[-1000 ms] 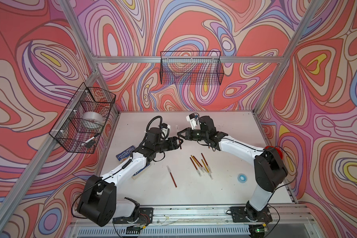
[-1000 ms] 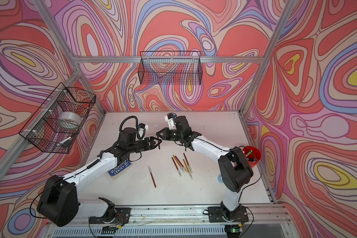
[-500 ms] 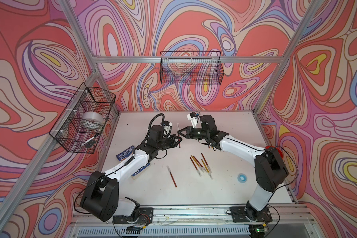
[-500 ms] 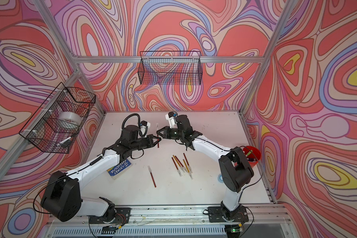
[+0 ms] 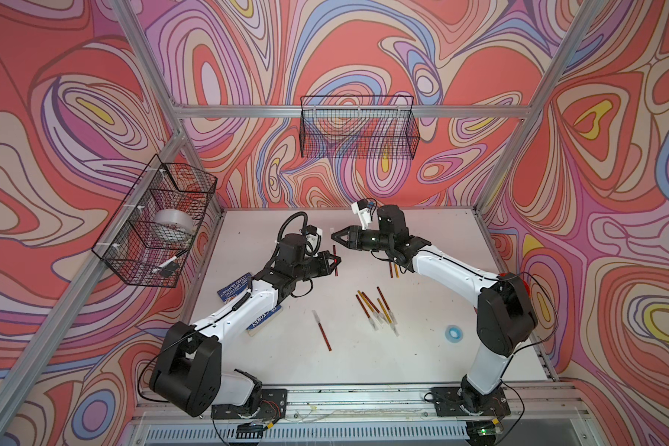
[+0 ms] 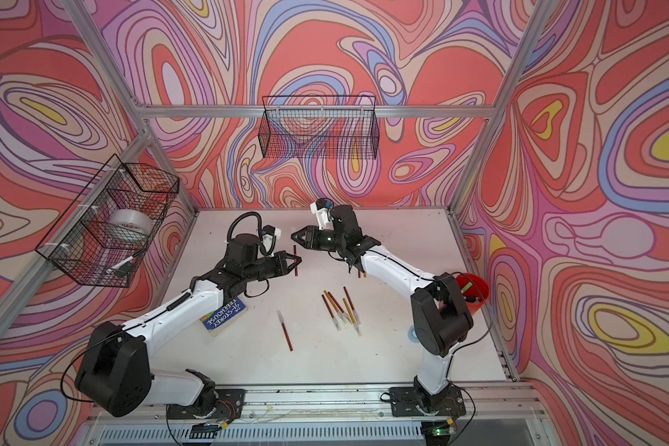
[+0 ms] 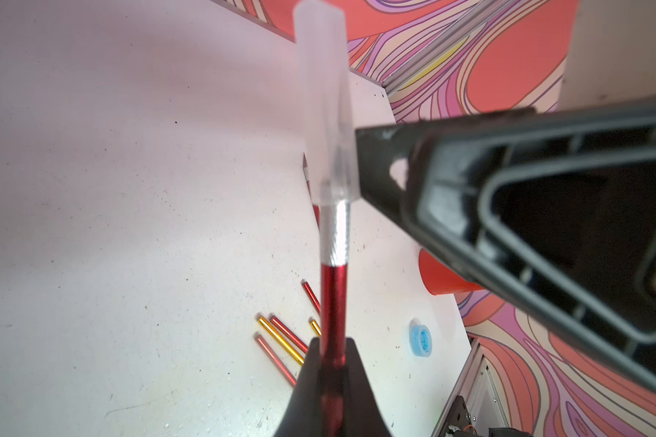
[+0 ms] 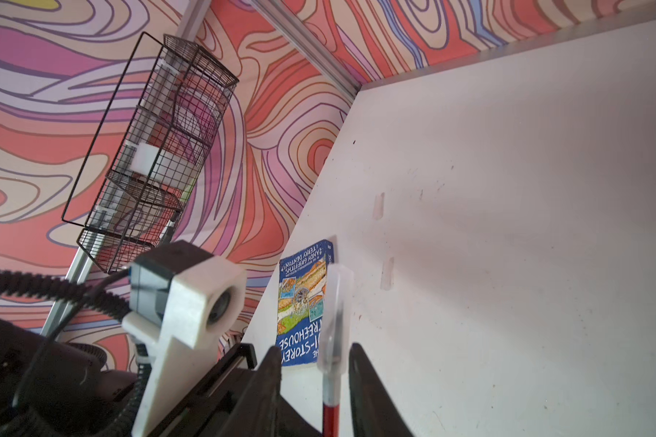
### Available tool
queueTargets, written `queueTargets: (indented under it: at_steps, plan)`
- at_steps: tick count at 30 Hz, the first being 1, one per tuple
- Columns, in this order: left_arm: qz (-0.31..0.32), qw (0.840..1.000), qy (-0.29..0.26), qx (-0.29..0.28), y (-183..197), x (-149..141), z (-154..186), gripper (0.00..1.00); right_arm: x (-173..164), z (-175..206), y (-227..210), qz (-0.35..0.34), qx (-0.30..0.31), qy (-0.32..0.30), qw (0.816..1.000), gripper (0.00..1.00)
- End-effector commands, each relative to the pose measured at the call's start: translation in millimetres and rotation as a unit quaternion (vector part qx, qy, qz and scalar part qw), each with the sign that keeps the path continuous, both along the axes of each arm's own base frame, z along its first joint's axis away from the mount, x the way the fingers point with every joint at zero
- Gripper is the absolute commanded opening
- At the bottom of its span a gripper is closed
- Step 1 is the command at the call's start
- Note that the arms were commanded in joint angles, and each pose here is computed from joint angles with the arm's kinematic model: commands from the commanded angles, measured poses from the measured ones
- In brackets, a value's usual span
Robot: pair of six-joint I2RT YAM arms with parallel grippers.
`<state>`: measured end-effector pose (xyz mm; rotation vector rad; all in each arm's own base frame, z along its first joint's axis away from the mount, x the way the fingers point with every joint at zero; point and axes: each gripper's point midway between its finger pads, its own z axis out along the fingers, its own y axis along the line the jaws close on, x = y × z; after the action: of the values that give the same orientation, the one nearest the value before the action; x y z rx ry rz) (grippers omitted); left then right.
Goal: Remove protective caps from carving knives
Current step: Remove the protective sleeve from the carving knife.
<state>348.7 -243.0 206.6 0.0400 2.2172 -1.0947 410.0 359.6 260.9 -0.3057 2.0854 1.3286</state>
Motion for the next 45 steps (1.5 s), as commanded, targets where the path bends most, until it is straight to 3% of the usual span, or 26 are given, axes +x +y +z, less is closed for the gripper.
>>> queueTargets:
  at_steps: [1, 6, 16, 34, 45]
  plan:
    - [-0.002, 1.0, -0.02, -0.011, 0, -2, 21, 0.0, 10, -3, 1, 0.003, -0.008, 0.0, 1.0, 0.33]
    - [-0.004, 1.0, -0.023, -0.012, 0, -4, 24, 0.0, 16, -5, 6, 0.009, -0.009, 0.004, 1.0, 0.33]
    - [-0.012, 1.0, -0.016, -0.011, -1, -8, 22, 0.0, 19, 1, 8, 0.009, -0.005, -0.001, 1.0, 0.0]
    - [-0.007, 1.0, -0.002, -0.011, 9, -30, 12, 0.0, 40, 30, 12, -0.013, -0.005, -0.034, 0.999, 0.0]
    - [0.061, 0.996, 0.024, 0.055, 44, -40, -13, 0.0, 66, -3, -15, -0.087, -0.07, -0.034, 0.993, 0.0]
